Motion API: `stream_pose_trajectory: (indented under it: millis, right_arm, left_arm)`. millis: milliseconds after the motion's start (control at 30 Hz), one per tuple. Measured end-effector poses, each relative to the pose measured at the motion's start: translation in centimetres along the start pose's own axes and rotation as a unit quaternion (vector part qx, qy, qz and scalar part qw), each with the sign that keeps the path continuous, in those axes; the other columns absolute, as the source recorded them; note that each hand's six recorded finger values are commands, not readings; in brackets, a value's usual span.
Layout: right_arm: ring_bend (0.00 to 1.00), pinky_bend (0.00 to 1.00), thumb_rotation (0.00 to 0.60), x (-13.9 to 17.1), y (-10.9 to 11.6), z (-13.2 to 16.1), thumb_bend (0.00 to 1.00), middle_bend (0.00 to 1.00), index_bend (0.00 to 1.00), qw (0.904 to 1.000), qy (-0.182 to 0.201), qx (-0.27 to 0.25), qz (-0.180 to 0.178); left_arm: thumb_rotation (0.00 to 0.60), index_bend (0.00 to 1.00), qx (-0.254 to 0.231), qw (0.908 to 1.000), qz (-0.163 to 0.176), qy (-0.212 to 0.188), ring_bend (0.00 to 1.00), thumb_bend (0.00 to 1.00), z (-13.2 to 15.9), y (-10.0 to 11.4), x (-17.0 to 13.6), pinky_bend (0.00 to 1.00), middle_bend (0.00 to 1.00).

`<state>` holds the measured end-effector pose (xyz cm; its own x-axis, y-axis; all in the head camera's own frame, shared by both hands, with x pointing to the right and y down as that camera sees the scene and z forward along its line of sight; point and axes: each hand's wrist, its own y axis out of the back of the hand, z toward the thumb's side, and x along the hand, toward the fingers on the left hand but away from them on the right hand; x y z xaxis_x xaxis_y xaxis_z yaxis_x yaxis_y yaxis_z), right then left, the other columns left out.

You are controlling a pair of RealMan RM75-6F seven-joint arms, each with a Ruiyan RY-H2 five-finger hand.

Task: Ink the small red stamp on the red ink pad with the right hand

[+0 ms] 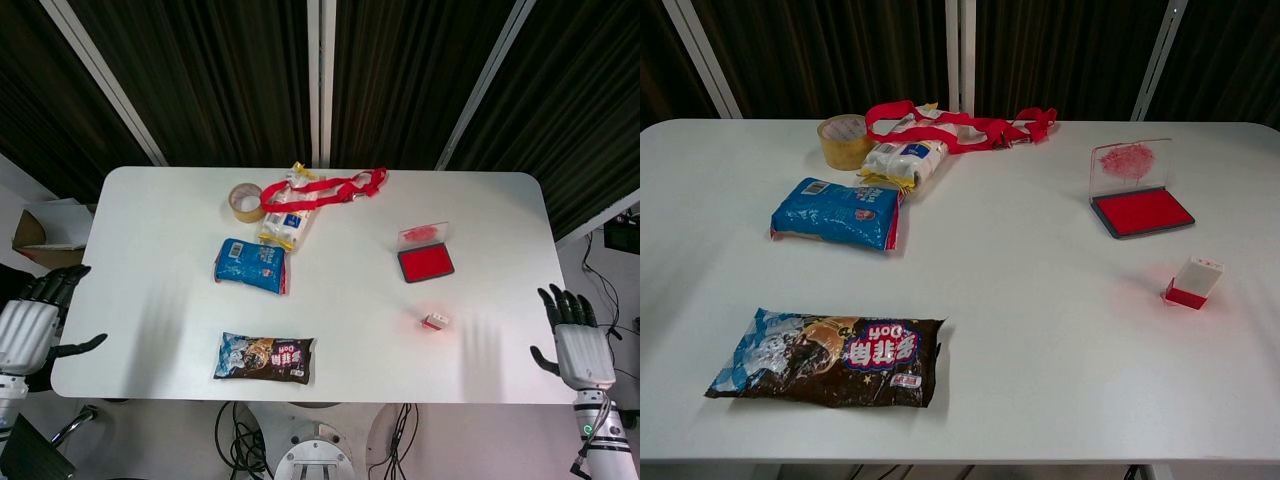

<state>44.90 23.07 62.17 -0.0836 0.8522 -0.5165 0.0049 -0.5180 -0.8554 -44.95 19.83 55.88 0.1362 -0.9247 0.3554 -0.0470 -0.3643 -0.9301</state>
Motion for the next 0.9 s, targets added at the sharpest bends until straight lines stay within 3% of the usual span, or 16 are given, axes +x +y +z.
stream_pose_trajectory:
  millis: [267, 467, 667, 900]
  right_arm:
    - [0.0, 0.0, 0.6, -2.6, -3.6, 4.2, 0.15, 0.09, 0.05, 0.999, 0.026, 0.0, 0.038]
    - [0.0, 0.0, 0.6, -4.4, -5.8, 8.2, 0.15, 0.17, 0.16, 0.9971, 0.055, -0.001, 0.053]
    - [0.0, 0.0, 0.6, -5.2, -7.5, 10.8, 0.15, 0.2, 0.21, 0.995, 0.075, 0.003, 0.066]
    - [0.0, 0.0, 0.6, -5.4, -8.2, 12.8, 0.17, 0.28, 0.28, 0.9934, 0.095, 0.004, 0.064]
  left_arm:
    - [0.449, 0.11, -0.004, 0.9999, -0.009, 0.005, 0.14, 0.06, -0.5, -0.5, 0.0, 0.24, 0.14]
    - [0.447, 0.11, 0.001, 0.9999, -0.008, 0.009, 0.14, 0.06, -1.0, -0.1, 0.0, 0.25, 0.14]
    - [0.447, 0.11, 0.007, 0.9999, 0.0, 0.009, 0.14, 0.06, -1.2, 0.7, -0.1, 0.25, 0.14]
    - [0.448, 0.11, 0.002, 0.9999, -0.009, 0.013, 0.14, 0.06, -1.4, -0.1, -0.3, 0.25, 0.14]
